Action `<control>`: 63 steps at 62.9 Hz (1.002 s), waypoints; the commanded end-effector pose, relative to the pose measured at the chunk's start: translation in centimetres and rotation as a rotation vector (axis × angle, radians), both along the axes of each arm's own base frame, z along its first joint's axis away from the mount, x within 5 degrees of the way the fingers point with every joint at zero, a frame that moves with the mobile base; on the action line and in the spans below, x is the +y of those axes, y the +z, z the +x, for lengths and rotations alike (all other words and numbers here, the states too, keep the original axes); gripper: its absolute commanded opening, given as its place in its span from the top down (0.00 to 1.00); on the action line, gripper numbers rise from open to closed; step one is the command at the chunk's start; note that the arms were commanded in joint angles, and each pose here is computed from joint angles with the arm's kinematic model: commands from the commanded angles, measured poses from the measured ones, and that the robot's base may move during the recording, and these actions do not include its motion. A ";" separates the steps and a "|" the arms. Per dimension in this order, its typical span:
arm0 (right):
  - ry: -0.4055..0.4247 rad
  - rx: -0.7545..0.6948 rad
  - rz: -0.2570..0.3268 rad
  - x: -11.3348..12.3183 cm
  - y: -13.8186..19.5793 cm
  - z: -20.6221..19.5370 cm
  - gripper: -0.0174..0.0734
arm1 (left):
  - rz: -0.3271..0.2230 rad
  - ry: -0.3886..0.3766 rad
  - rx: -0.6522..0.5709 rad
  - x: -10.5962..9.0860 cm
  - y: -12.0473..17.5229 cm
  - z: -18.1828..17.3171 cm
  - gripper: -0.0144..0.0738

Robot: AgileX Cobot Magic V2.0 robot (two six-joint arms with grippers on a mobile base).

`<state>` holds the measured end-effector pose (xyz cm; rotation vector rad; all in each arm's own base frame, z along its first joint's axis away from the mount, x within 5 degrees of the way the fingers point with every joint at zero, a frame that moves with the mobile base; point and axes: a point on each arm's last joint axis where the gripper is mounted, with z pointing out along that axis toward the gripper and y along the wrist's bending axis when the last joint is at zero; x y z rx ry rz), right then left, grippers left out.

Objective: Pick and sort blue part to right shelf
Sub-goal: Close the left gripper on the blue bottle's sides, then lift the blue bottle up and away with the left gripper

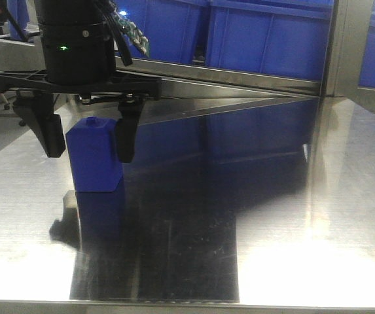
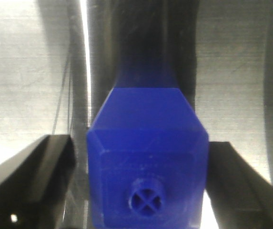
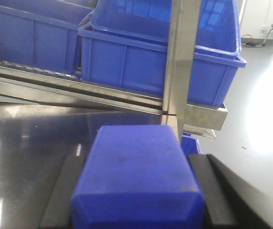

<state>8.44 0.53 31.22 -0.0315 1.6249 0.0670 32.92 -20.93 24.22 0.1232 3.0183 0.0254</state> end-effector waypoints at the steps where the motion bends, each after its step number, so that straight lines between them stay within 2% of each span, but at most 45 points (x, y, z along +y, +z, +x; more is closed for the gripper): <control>1: -0.007 -0.115 -0.005 -0.1 1.8 -0.1 0.34 | -0.046 0.010 -0.069 0.2 2.8 -0.2 0.31; 14: -0.007 -0.115 -0.005 -0.1 1.8 -0.1 0.34 | -0.048 0.010 -0.072 0.3 3.0 -0.3 0.42; 26: -0.007 -0.115 -0.005 -0.1 1.8 -0.1 0.34 | -0.090 -0.005 -0.125 0.7 5.4 -1.1 0.49; 32: -0.007 -0.115 -0.005 -0.1 1.8 -0.1 0.34 | -0.119 -0.123 -0.157 1.1 6.9 -1.7 0.52; 36: -0.007 -0.115 -0.005 -0.1 1.8 -0.1 0.34 | -0.145 -0.229 -0.174 1.1 7.8 -2.2 0.53; 41: -0.007 -0.115 -0.005 -0.1 1.8 -0.1 0.34 | -0.194 -0.365 -0.198 1.5 8.7 -2.8 0.54; 45: -0.007 -0.115 -0.005 -0.1 1.8 -0.1 0.34 | -0.223 -0.438 -0.228 1.9 9.1 -3.1 0.54; 48: -0.007 -0.115 -0.005 -0.1 1.8 -0.1 0.34 | -0.247 -0.470 -0.258 2.3 9.3 -3.3 0.54; 54: -0.007 -0.115 -0.005 -0.1 1.8 -0.1 0.34 | -0.273 -0.484 -0.325 3.2 9.5 -3.6 0.54; 63: -0.007 -0.115 -0.005 -0.1 1.8 -0.1 0.34 | -0.283 -0.451 -0.470 5.0 9.5 -4.1 0.54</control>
